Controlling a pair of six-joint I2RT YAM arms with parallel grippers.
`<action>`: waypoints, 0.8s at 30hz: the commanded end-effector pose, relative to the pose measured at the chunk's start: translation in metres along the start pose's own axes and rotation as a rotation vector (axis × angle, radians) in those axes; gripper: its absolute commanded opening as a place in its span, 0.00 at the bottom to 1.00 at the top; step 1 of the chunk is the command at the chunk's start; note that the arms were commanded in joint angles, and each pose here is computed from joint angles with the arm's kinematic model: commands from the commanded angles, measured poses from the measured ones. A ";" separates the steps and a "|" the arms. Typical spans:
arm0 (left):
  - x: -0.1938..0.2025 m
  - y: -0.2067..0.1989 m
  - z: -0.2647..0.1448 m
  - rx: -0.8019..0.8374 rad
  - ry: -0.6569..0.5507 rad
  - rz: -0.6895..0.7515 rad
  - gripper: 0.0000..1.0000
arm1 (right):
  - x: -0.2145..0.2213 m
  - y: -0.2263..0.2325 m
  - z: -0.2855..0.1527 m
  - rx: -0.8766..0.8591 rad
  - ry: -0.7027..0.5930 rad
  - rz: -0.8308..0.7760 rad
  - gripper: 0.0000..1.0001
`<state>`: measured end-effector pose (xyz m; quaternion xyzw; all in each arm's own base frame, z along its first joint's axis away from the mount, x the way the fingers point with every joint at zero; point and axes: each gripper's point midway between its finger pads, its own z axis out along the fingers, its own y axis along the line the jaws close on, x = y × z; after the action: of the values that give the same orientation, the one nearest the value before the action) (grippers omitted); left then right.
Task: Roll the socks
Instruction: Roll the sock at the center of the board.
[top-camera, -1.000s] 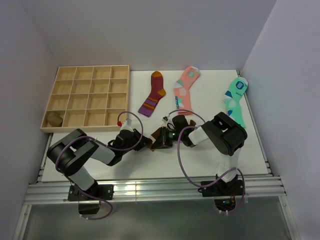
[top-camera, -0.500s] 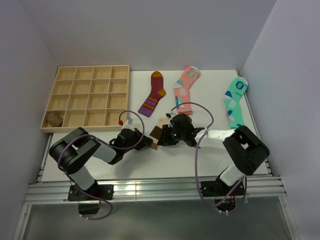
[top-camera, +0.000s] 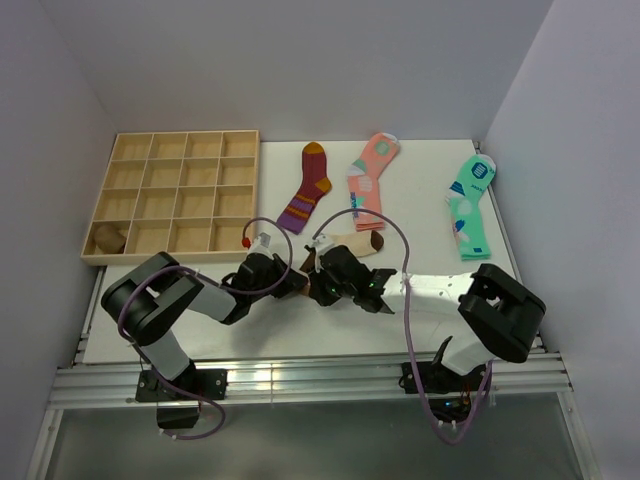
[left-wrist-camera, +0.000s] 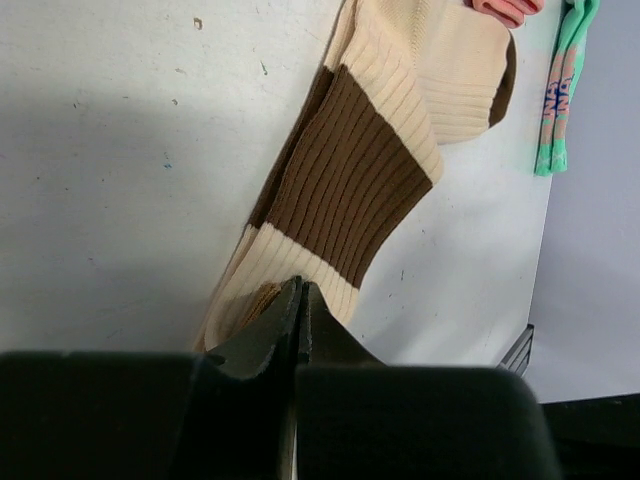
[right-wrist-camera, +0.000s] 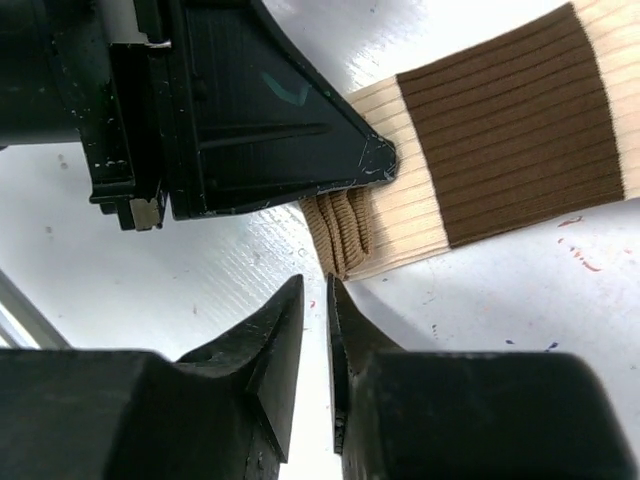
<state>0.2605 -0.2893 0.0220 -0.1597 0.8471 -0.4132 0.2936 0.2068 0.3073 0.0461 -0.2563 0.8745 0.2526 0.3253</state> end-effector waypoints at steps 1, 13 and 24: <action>0.005 0.011 0.002 -0.041 0.031 0.028 0.05 | -0.034 0.010 0.000 0.002 -0.102 -0.060 0.22; 0.008 0.014 0.003 -0.053 0.044 0.034 0.05 | -0.021 0.010 0.017 0.048 -0.047 -0.144 0.22; 0.008 0.013 0.003 -0.054 0.048 0.042 0.04 | -0.012 -0.005 0.024 0.130 -0.007 -0.143 0.31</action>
<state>0.2613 -0.2918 0.0215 -0.1554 0.8500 -0.4123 0.2888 0.2186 0.3175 0.0272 -0.2978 0.8720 0.1858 0.3412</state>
